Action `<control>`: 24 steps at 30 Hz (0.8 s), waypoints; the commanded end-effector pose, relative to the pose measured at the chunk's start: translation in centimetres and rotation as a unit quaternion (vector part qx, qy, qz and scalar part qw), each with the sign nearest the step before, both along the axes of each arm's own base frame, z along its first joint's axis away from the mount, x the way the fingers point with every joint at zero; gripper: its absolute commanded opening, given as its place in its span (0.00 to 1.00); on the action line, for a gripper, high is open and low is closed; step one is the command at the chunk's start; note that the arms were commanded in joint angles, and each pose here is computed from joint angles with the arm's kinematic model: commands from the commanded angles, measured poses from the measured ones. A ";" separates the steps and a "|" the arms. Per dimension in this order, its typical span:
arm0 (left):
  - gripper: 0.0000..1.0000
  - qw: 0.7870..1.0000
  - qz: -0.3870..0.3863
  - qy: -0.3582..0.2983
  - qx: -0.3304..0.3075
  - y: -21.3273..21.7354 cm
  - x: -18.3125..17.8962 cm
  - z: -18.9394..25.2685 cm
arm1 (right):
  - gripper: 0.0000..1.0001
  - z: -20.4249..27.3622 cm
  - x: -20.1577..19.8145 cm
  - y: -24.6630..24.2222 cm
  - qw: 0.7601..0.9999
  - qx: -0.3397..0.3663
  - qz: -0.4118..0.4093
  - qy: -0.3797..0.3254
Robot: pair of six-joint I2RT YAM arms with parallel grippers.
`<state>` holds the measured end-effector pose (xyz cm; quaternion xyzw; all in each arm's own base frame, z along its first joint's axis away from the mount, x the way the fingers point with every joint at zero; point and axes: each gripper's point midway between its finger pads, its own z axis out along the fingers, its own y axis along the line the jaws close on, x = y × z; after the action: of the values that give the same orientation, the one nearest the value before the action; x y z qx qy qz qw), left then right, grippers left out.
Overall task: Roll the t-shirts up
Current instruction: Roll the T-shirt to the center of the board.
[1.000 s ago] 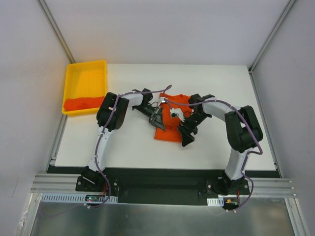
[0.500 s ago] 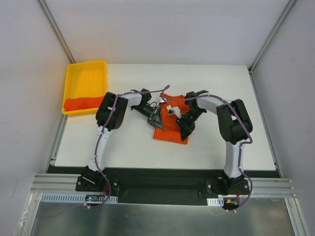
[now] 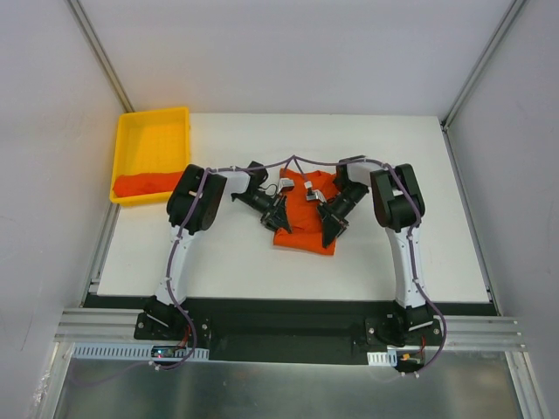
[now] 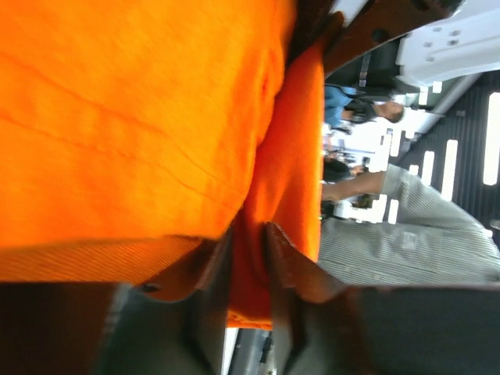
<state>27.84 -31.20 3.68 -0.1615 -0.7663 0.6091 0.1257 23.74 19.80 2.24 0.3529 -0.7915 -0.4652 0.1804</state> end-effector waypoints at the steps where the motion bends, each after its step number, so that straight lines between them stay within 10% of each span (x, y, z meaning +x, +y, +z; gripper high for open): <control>1: 0.27 0.996 -0.004 -0.069 0.051 0.0 1.1 0.3 | 0.09 2.0 -1.6 -2.1 0.995 -0.028 0.022 0.091; 14: 0.40 0.917 0.022 -0.360 0.171 10.1 2.5 4.5 | 0.11 2.1 1.0 -1.4 0.999 -0.025 0.038 0.008; 17: 0.51 0.852 -0.011 -0.499 0.157 10.2 1.3 6.2 | 0.11 1.8 0.5 -1.5 0.997 -0.032 0.065 0.001; 22: 0.62 0.645 -0.087 -0.750 0.119 5.9 1.5 9.3 | 0.11 1.1 0.2 -1.4 0.995 -0.050 0.085 0.009; 24: 0.62 0.605 -0.110 -0.781 0.110 4.7 0.9 8.4 | 0.11 1.0 0.3 -1.4 0.995 -0.055 0.087 0.012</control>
<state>25.28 -24.52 11.31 -0.5461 -0.7263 0.2756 -0.3136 25.74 20.09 2.22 0.3795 -0.7915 -0.4431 0.1821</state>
